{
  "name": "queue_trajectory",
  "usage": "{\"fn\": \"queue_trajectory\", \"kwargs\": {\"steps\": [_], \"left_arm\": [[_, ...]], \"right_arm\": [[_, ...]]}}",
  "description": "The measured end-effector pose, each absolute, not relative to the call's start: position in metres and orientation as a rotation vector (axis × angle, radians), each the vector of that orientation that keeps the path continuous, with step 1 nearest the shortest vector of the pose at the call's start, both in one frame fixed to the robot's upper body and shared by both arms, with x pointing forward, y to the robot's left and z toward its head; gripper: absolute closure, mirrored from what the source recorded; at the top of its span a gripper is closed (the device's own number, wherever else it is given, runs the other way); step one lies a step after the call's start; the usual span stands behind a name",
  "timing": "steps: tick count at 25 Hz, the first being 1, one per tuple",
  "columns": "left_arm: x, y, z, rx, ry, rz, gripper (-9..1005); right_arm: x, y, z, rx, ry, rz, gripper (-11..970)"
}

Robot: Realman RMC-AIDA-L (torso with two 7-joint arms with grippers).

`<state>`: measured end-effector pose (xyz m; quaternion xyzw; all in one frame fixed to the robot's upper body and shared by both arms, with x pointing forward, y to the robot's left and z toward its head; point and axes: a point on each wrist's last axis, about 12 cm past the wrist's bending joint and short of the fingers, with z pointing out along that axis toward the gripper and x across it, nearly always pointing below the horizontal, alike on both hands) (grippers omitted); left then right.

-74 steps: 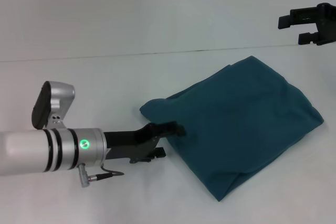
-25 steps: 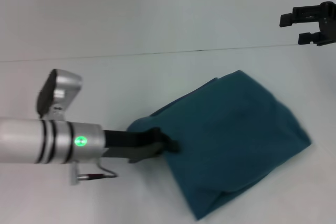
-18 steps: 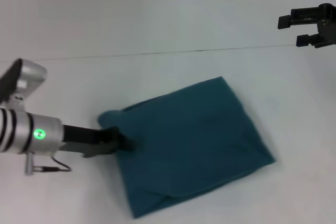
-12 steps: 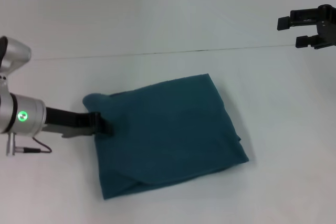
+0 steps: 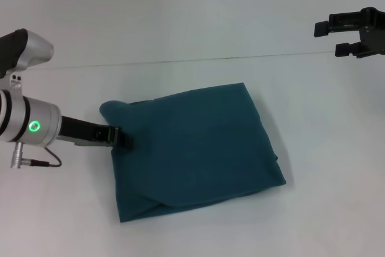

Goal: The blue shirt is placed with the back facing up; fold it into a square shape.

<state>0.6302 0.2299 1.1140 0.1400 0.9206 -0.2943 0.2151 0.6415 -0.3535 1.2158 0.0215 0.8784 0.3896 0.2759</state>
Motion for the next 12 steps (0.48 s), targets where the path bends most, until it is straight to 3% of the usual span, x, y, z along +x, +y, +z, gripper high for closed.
{"fn": "queue_trajectory", "kwargs": {"steps": [10, 12], "left_arm": [[0.627, 0.264, 1.125, 0.166, 2.516, -0.759, 775], [0.624, 0.274, 1.129, 0.082, 2.495, -0.784, 685]], "right_arm": [[0.643, -0.350, 1.215, 0.045, 2.365, 1.050, 26], [0.642, -0.350, 1.215, 0.042, 2.368, 1.051, 26]]}}
